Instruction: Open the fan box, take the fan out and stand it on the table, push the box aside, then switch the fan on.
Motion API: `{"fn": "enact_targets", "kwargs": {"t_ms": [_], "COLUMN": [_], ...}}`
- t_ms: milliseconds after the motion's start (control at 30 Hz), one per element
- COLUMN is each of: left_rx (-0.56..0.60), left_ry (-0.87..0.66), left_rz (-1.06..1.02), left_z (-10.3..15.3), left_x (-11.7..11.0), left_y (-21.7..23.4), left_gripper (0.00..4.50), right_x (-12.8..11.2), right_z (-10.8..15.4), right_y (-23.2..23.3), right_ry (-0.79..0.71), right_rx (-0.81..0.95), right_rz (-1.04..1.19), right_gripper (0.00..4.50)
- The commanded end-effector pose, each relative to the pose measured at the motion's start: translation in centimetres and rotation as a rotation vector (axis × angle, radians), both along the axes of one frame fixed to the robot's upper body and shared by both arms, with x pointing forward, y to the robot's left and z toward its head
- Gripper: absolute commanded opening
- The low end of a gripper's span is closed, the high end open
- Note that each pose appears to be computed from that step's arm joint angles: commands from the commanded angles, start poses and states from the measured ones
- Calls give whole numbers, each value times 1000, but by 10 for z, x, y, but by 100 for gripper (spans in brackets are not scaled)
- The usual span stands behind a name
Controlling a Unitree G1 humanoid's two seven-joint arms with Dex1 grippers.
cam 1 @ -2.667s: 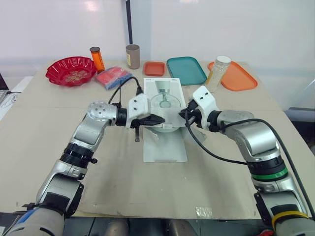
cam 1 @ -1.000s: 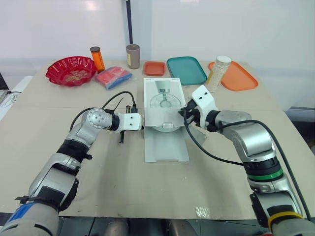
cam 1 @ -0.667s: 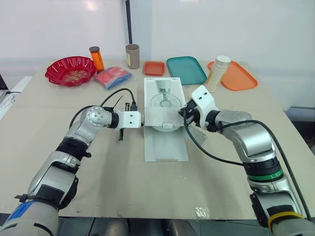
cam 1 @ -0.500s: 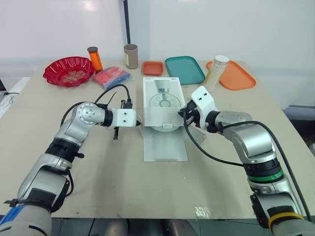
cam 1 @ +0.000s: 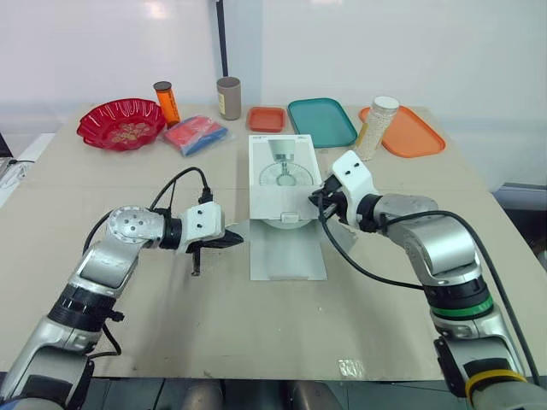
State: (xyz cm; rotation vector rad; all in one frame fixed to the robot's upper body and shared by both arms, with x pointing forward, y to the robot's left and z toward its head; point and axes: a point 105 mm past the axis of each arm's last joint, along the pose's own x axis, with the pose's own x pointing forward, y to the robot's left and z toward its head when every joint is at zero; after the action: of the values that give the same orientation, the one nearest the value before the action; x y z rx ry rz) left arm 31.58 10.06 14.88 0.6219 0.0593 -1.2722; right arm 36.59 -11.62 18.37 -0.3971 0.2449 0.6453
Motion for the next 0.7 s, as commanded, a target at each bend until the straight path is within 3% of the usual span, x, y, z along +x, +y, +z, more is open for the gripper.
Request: {"fn": "enact_targets", "kwargs": {"t_ms": [33, 267, 700], "left_rx": [-119, -104, -131], "left_ry": [33, 26, -69], "left_rz": [52, 185, 296], "left_z": [6, -13, -3], "left_x": [2, 23, 56], "left_y": [-12, -12, -5], "left_gripper": [0, 0, 0], "right_x": [-1, 1, -2], "right_z": [3, 6, 10], "right_y": [0, -1, 7], "right_ry": [-1, -8, -20], "right_rx": [-1, -4, 27], "right_rz": [11, 6, 39], "right_gripper": [42, 42, 42]}}
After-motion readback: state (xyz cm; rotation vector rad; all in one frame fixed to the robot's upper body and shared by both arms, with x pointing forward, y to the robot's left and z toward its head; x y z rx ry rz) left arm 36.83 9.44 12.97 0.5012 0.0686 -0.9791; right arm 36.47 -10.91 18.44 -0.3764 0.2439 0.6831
